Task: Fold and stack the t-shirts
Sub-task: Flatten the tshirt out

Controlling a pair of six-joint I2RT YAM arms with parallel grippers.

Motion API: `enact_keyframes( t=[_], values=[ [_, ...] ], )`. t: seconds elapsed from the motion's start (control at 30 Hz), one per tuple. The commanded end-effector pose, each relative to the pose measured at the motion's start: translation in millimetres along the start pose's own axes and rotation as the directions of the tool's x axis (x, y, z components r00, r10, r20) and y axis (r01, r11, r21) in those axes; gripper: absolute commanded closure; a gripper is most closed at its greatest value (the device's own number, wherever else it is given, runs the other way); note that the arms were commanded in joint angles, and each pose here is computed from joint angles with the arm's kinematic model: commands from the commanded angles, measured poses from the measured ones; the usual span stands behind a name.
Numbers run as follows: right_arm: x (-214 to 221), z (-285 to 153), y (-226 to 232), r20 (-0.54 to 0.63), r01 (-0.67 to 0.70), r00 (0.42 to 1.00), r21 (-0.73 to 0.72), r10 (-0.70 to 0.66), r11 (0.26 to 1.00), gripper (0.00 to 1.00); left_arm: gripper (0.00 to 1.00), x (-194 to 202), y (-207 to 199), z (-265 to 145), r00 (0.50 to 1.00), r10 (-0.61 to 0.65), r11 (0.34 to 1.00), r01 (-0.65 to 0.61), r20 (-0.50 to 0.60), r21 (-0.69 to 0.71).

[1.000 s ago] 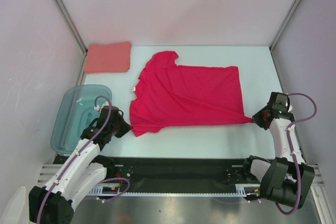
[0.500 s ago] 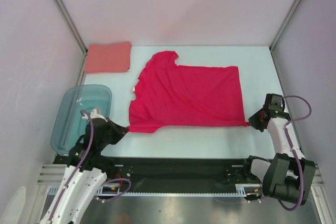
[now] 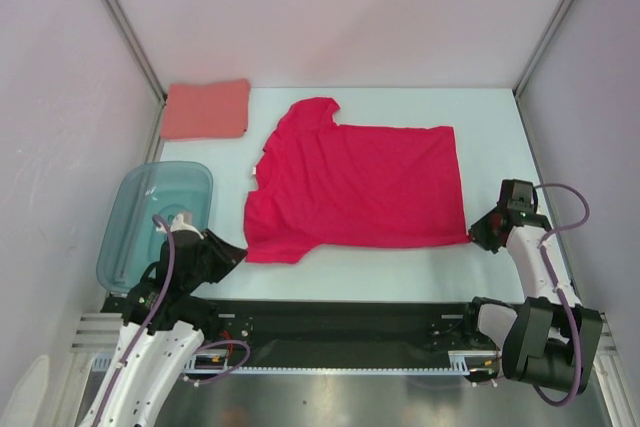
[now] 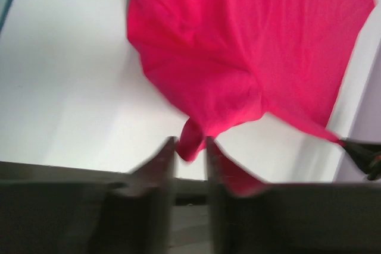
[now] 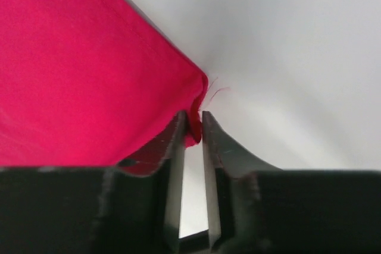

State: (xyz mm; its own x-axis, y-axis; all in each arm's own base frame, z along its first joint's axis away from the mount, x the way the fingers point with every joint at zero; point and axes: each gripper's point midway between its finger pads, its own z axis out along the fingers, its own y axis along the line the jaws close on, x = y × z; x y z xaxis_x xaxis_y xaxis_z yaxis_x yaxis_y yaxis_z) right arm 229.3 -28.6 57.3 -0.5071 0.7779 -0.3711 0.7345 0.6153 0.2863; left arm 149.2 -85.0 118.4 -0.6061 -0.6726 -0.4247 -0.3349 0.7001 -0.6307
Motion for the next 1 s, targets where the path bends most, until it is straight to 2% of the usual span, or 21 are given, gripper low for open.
enact_keyframes(
  t=[0.0,0.03,0.13,0.17,0.2,0.27,0.33,0.37,0.53,0.57,0.63,0.67,0.73,0.77,0.8,0.83,0.87,0.9,0.97],
  values=[
    [-8,-11,7,0.04,0.024,0.999,-0.036,-0.022,0.999,0.76,0.58,-13,-15,-14,0.998,0.056,0.997,-0.058,0.038,0.046],
    [-20,-19,17,0.084,0.043,0.996,-0.074,-0.037,0.996,0.73,0.44,-21,-23,-23,0.994,0.087,0.994,-0.092,0.066,0.064],
    [-49,-37,39,0.184,0.14,0.976,-0.13,-0.115,0.982,0.54,0.34,-31,-31,-30,0.985,0.148,0.986,-0.154,0.088,0.064],
    [-53,-39,45,0.198,0.163,0.971,-0.135,-0.134,0.977,0.44,0.25,-36,-39,-36,0.982,0.158,0.983,-0.166,0.104,0.078],
    [-64,-43,58,0.248,0.209,0.955,-0.166,-0.165,0.964,0.4,0.24,-39,-42,-37,0.98,0.168,0.981,-0.177,0.106,0.078],
    [-68,-43,86,0.275,0.273,0.941,-0.264,-0.199,0.925,0.28,0.22,-50,-55,-31,0.968,0.221,0.969,-0.232,0.12,0.081],
    [-80,-42,117,0.346,0.346,0.908,-0.308,-0.235,0.886,0.22,0.2,-57,-61,-12,0.954,0.284,0.956,-0.289,0.093,0.05],
    [-87,-32,131,0.342,0.366,0.904,-0.304,-0.258,0.88,0.21,0.2,-63,-78,-6,0.948,0.304,0.946,-0.312,0.099,0.09],
    [-116,0,209,0.413,0.488,0.842,-0.31,-0.347,0.816,0.22,0.16,-95,-116,52,0.906,0.422,0.905,-0.422,0.023,0.043],
    [-120,6,218,0.425,0.525,0.82,-0.29,-0.383,0.8,0.22,0.16,-110,-122,77,0.901,0.434,0.901,-0.434,0.015,-0.013],
    [-141,24,240,0.435,0.549,0.799,-0.248,-0.415,0.798,0.21,0.15,-132,-126,97,0.88,0.475,0.878,-0.471,0.025,-0.084],
    [-150,27,247,0.447,0.566,0.784,-0.229,-0.431,0.792,0.21,0.15,-154,-146,103,0.875,0.481,0.876,-0.475,0.061,-0.086],
    [-162,41,264,0.446,0.588,0.771,-0.223,-0.455,0.778,0.21,0.16,-165,-145,136,0.874,0.486,0.867,-0.481,0.013,-0.129],
    [-167,48,267,0.442,0.596,0.765,-0.212,-0.468,0.775,0.21,0.15,-187,-170,141,0.863,0.5,0.865,-0.493,0.078,-0.094],
    [-168,54,269,0.427,0.596,0.769,-0.21,-0.475,0.775,0.22,0.15,-184,-165,170,0.854,0.52,0.851,-0.515,0.028,-0.098],
    [-176,63,278,0.426,0.593,0.773,-0.217,-0.471,0.776,0.24,0.16,-202,-188,176,0.83,0.554,0.832,-0.551,0.063,-0.061],
    [-180,70,277,0.416,0.584,0.78,-0.217,-0.468,0.782,0.26,0.17,-207,-189,189,0.824,0.565,0.825,-0.563,0.041,-0.05],
    [-178,75,282,0.399,0.589,0.785,-0.245,-0.473,0.77,0.27,0.19,-200,-175,224,0.818,0.574,0.816,-0.575,-0.031,-0.056],
    [-183,93,288,0.383,0.587,0.788,-0.237,-0.481,0.774,0.33,0.24,-223,-178,241,0.814,0.581,0.81,-0.58,-0.012,-0.086]
  ],
)
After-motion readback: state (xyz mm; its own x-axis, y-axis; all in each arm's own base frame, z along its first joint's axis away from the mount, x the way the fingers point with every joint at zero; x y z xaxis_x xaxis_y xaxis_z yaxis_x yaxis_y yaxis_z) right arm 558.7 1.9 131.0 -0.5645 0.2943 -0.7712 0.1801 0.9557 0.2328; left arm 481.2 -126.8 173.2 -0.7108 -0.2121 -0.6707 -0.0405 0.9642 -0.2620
